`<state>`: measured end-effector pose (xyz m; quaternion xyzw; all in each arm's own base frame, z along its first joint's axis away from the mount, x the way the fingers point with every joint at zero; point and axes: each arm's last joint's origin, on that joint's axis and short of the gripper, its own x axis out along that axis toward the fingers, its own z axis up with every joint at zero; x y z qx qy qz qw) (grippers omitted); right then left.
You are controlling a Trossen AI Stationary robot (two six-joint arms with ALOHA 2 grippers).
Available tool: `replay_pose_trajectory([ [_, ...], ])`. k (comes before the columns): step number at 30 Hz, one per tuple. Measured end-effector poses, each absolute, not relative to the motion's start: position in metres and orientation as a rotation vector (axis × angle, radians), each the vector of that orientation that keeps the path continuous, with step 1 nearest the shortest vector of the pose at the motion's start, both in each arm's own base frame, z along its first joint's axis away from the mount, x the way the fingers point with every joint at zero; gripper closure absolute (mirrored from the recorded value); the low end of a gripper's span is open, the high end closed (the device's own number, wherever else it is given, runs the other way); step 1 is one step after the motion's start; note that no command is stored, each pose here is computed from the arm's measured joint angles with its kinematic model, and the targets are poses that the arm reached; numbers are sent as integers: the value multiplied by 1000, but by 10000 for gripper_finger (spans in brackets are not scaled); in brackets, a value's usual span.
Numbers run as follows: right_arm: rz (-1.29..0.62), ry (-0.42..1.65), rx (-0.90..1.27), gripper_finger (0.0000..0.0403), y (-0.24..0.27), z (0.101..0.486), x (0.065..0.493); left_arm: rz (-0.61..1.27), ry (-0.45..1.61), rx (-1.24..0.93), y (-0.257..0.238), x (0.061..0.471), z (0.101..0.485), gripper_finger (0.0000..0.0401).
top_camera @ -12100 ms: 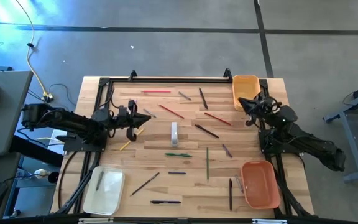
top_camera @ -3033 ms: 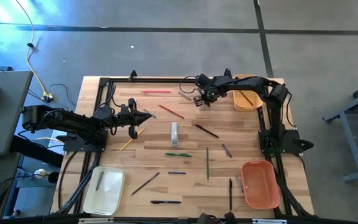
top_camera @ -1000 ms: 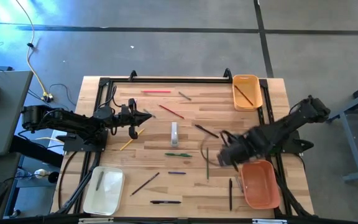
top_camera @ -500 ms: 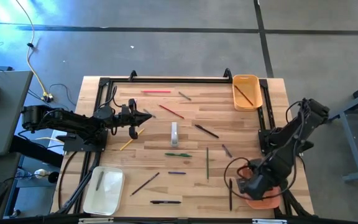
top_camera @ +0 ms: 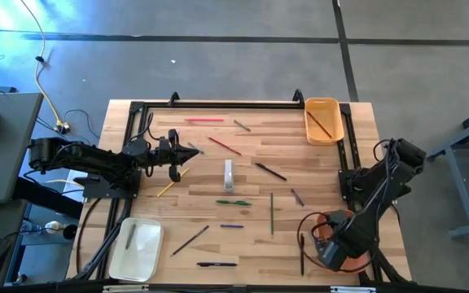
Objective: Sort crayons/erasers/pens/pencils in bins
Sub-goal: Put the black pen into the orange bin
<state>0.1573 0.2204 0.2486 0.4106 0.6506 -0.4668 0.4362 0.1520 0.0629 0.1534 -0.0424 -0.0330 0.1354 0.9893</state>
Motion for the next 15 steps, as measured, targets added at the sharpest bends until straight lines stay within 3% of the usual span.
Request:
replay_pose_trajectory([
  [15,-1114,1612,900,380,237,218,168,271,-67,-86,63,152,153,401],
])
